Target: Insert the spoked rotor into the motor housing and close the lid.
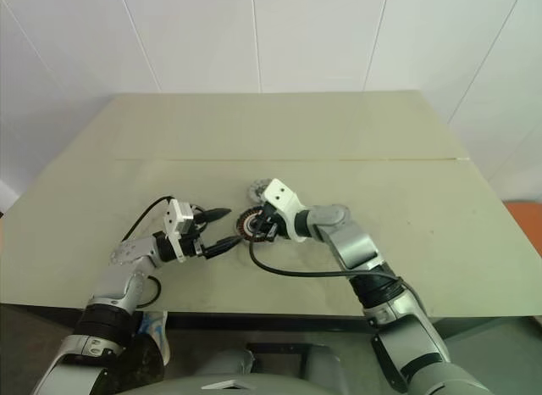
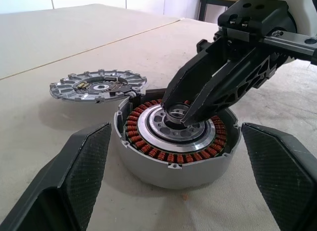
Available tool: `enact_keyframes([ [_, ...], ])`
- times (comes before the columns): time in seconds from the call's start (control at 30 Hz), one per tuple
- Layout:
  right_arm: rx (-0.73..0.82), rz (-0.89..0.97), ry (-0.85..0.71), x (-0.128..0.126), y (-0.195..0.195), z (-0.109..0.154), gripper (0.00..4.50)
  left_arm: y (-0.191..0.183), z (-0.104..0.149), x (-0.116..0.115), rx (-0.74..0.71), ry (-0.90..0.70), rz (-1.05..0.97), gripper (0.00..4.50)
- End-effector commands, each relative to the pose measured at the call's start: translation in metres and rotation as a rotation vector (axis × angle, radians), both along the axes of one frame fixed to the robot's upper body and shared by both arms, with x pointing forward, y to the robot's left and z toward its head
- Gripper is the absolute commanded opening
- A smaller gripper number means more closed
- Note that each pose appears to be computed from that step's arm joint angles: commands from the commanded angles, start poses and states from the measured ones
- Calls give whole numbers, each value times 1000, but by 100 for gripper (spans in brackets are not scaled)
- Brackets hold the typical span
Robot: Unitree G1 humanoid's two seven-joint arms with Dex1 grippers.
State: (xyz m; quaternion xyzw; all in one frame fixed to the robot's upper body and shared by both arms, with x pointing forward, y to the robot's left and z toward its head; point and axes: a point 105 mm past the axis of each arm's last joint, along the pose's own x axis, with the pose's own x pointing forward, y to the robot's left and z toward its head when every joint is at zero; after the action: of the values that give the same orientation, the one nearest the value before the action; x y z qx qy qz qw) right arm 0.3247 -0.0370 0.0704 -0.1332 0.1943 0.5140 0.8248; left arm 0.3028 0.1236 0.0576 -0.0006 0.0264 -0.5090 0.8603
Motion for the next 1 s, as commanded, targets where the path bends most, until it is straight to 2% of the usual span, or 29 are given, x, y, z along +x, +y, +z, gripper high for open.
enact_keyframes([
  [0.03, 17, 10, -22, 1, 4, 6, 66, -2, 6, 1, 7, -31, -15, 450],
  [1.0, 18, -23, -46, 9, 0, 4, 66, -2, 5, -1, 6, -18, -23, 450],
])
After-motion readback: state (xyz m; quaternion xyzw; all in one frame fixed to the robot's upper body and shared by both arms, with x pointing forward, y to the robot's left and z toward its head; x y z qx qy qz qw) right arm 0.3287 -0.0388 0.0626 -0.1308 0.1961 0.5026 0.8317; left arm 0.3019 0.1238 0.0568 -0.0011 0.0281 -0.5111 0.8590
